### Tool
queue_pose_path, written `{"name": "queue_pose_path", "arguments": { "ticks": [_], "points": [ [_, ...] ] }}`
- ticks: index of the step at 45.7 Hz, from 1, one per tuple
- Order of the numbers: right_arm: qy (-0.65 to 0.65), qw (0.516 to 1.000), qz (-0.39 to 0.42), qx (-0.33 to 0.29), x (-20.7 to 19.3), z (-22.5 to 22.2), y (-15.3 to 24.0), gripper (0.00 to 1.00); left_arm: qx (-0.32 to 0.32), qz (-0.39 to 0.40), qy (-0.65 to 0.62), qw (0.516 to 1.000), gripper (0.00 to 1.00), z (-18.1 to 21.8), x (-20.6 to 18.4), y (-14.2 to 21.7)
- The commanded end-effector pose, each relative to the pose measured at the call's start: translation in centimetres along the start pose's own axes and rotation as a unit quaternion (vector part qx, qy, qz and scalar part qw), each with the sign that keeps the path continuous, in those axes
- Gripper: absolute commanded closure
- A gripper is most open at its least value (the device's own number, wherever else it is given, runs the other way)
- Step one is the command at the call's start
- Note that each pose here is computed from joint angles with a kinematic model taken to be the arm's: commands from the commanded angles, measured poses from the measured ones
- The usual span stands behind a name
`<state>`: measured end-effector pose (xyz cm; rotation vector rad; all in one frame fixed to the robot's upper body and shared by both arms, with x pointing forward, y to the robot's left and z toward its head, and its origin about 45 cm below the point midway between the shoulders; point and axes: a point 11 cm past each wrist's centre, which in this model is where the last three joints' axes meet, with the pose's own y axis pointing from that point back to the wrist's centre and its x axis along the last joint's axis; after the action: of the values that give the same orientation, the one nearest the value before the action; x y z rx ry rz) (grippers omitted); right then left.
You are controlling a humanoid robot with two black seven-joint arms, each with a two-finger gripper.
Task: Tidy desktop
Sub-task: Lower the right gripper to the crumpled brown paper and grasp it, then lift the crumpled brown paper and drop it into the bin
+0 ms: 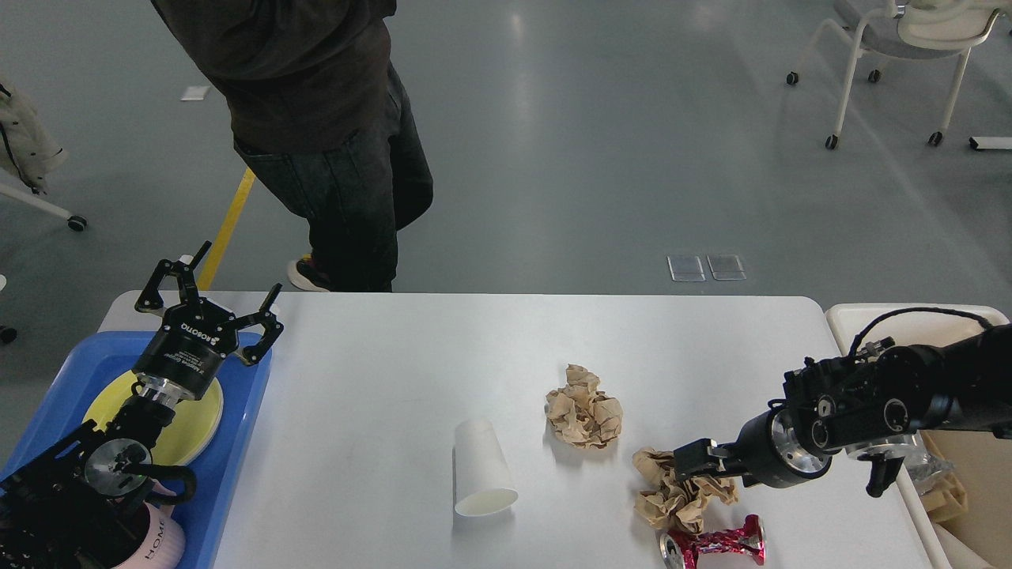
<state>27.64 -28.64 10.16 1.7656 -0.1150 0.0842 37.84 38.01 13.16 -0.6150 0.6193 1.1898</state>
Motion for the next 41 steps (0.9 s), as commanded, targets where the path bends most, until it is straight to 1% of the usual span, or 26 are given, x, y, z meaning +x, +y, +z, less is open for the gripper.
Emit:
{"name": "queue_pose_path", "arguments": {
  "ticks": [1, 8, 9, 10, 11, 12, 14, 15, 16, 20, 21, 22, 25, 31, 34, 37, 41],
  "points": [
    [-0.01, 1.0, -0.005, 0.003, -0.8, 0.2, -0.8, 0.0, 0.0, 0.0, 0.0, 1.0, 0.0, 0.0, 0.0, 0.0],
    [-0.018, 1.0, 0.018, 0.012, -0.9, 0.1, -1.8, 0.0, 0.0, 0.0, 0.0, 1.0, 0.0, 0.0, 0.0, 0.0],
    [-0.019, 1.0, 0.02, 0.011, -0.9, 0.1, -1.8, 0.01, 0.0, 0.0, 0.0, 1.0, 0.0, 0.0, 0.0, 0.0],
    [-0.019, 1.0, 0.02, 0.01, -0.9, 0.2, -1.8, 0.06, 0.001, 0.0, 0.0, 1.0, 0.0, 0.0, 0.0, 0.0],
    [-0.019, 1.0, 0.02, 0.009, -1.0, 0.3, -1.8, 0.11, 0.0, 0.0, 0.0, 1.0, 0.0, 0.0, 0.0, 0.0],
    [-0.019, 1.0, 0.02, 0.01, -1.0, 0.3, -1.8, 0.18, 0.0, 0.0, 0.0, 1.0, 0.0, 0.0, 0.0, 0.0],
    [-0.022, 0.999, 0.022, 0.01, -1.2, 0.4, -2.0, 0.41, 0.0, 0.0, 0.0, 1.0, 0.0, 0.0, 0.0, 0.0],
    [-0.022, 0.999, 0.022, 0.011, -1.4, 0.5, -2.1, 0.49, 0.0, 0.0, 0.0, 1.0, 0.0, 0.0, 0.0, 0.0],
    [-0.022, 0.999, 0.024, 0.012, -1.4, 0.5, -2.2, 0.53, 0.0, 0.0, 0.0, 1.0, 0.0, 0.0, 0.0, 0.0],
    [-0.023, 0.999, 0.032, 0.012, -1.3, 0.5, -2.3, 0.56, 0.0, 0.0, 0.0, 1.0, 0.0, 0.0, 0.0, 0.0],
    [-0.024, 0.999, 0.031, 0.012, -1.4, 0.5, -2.3, 0.6, 0.0, 0.0, 0.0, 1.0, 0.0, 0.0, 0.0, 0.0],
    [-0.025, 0.999, 0.032, 0.013, -1.4, 0.5, -2.3, 0.66, -0.001, 0.0, 0.0, 1.0, 0.0, 0.0, 0.0, 0.0],
    [-0.027, 0.999, 0.032, 0.012, -1.3, 0.6, -2.2, 1.0, 0.0, 0.0, 0.0, 1.0, 0.0, 0.0, 0.0, 0.0],
    [-0.028, 0.999, 0.038, 0.009, -0.5, 0.8, -1.3, 1.0, -0.001, 0.0, 0.0, 1.0, 0.0, 0.0, 0.0, 0.0],
    [-0.039, 0.998, 0.039, 0.005, 0.5, 1.5, 0.2, 1.0, -0.001, 0.0, 0.0, 1.0, 0.0, 0.0, 0.0, 0.0],
    [-0.047, 0.998, 0.03, 0.011, 1.3, 1.6, 2.0, 1.0, -0.001, 0.0, 0.0, 1.0, 0.0, 0.0, 0.0, 0.0],
    [-0.057, 0.997, 0.042, 0.023, 4.1, 1.5, 7.0, 1.0, -0.001, 0.0, 0.0, 1.0, 0.0, 0.0, 0.0, 0.0]
  ]
}}
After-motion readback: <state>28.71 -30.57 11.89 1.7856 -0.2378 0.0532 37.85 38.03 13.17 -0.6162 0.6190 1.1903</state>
